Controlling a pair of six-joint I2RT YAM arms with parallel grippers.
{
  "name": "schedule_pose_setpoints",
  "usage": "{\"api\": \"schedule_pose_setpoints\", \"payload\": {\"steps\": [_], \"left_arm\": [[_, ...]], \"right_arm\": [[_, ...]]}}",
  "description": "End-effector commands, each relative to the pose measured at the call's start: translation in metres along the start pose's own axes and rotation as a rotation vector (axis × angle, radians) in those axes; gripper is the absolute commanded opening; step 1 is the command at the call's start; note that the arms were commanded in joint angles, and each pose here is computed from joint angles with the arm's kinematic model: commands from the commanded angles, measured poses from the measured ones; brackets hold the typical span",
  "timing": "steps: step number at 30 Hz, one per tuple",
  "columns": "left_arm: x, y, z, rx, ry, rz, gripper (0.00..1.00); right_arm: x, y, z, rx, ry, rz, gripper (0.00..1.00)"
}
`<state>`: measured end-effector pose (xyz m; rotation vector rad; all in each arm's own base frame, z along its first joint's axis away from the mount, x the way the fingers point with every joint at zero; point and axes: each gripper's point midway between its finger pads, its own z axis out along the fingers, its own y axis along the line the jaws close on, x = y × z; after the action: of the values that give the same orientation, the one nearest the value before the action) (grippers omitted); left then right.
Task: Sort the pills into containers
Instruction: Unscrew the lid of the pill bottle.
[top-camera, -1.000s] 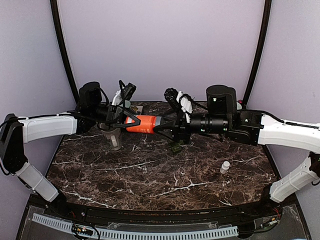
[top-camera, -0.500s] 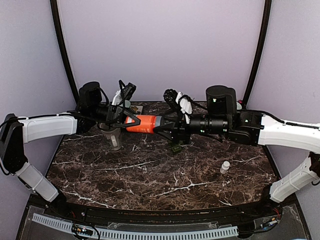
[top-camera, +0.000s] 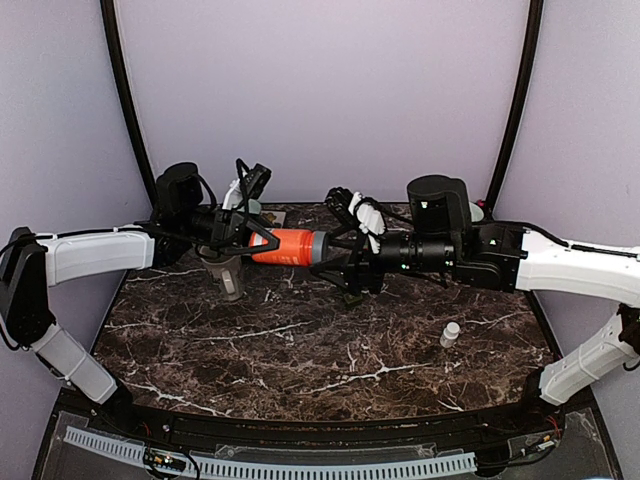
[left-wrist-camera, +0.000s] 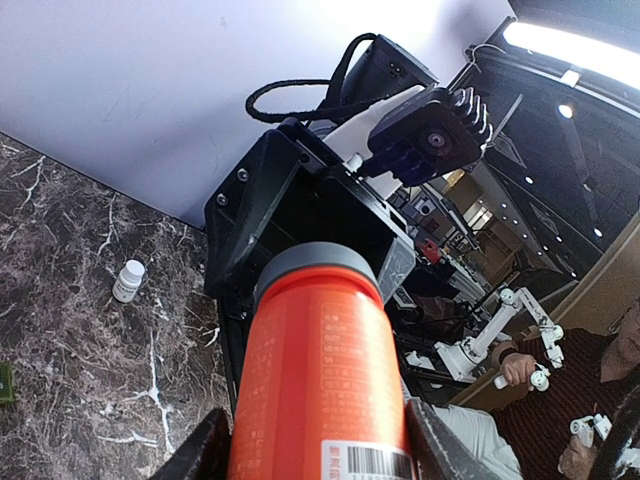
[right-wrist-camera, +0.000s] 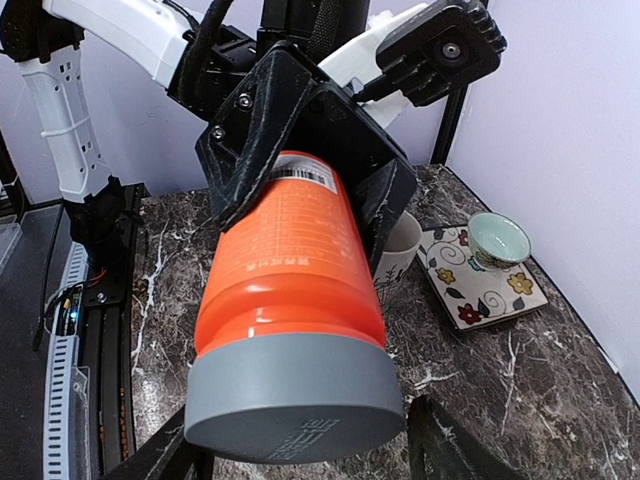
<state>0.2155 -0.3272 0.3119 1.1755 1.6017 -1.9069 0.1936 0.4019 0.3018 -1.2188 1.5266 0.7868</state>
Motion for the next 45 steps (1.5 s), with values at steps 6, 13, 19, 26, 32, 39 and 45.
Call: {"api": "schedule_pose_setpoints", "payload": {"steps": [6, 13, 19, 26, 32, 39, 45], "left_arm": [[-0.002, -0.018, 0.002, 0.058, 0.03, 0.07, 0.0], [-0.003, -0.017, 0.003, 0.057, 0.031, 0.07, 0.0], [-0.003, -0.018, 0.003, 0.059, 0.032, 0.071, 0.0], [-0.002, -0.018, 0.003, 0.059, 0.032, 0.072, 0.0], [-0.003, -0.018, 0.003, 0.059, 0.032, 0.075, 0.0], [-0.004, -0.018, 0.003, 0.057, 0.029, 0.08, 0.0], [-0.006, -0.019, 0.003, 0.055, 0.026, 0.086, 0.0]], "right_arm": [[-0.015, -0.01, -0.006, 0.05, -0.045, -0.013, 0.67], [-0.016, -0.01, -0.007, 0.05, -0.047, -0.011, 0.71], [-0.017, -0.01, -0.007, 0.05, -0.05, -0.01, 0.79], [-0.018, -0.01, -0.006, 0.05, -0.049, -0.011, 0.82], [-0.015, -0.008, -0.004, 0.036, -0.037, -0.009, 0.83], [-0.008, -0.006, -0.002, 0.025, -0.016, -0.005, 0.83], [-0.006, -0.005, -0.001, 0.018, -0.009, -0.003, 0.83]]}}
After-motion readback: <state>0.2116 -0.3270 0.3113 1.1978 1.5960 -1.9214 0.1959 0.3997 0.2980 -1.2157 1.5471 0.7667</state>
